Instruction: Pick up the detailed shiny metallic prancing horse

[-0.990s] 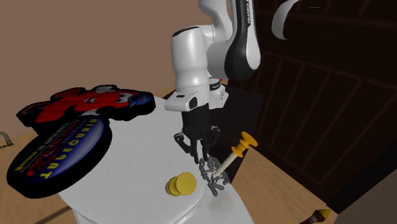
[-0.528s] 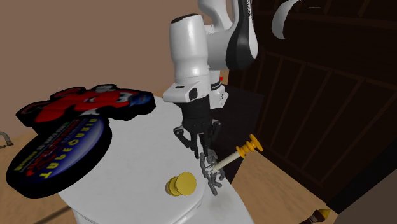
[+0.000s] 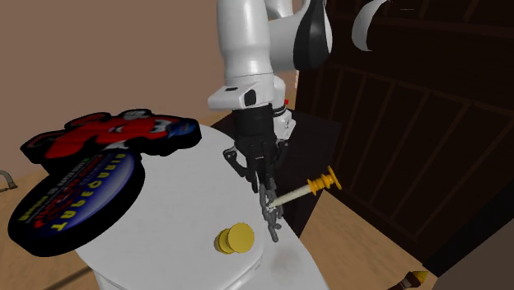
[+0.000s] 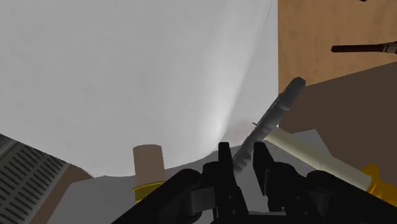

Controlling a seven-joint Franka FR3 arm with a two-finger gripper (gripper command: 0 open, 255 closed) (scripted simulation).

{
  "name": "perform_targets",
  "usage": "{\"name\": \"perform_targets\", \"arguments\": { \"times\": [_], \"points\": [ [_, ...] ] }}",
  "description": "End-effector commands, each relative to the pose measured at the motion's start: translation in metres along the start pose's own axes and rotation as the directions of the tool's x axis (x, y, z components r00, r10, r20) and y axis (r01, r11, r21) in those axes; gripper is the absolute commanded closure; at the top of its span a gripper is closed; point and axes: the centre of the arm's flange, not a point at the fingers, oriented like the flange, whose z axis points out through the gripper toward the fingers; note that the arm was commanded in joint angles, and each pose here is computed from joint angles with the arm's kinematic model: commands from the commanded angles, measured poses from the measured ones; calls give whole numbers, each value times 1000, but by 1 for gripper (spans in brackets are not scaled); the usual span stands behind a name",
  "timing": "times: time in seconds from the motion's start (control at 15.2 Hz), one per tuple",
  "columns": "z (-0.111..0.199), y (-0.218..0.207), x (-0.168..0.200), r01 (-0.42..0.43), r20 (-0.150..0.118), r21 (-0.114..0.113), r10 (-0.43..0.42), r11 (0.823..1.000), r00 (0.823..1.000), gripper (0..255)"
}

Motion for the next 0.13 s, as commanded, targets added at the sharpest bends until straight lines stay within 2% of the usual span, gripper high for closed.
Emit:
{"name": "perform_targets", "arguments": {
  "times": [0.0, 0.07],
  "points": [
    [-7, 1, 3, 0, 1, -1, 0, 1000, 1000, 255],
    [-7, 1, 3, 0, 1, -1, 0, 1000, 1000, 255]
  ]
}}
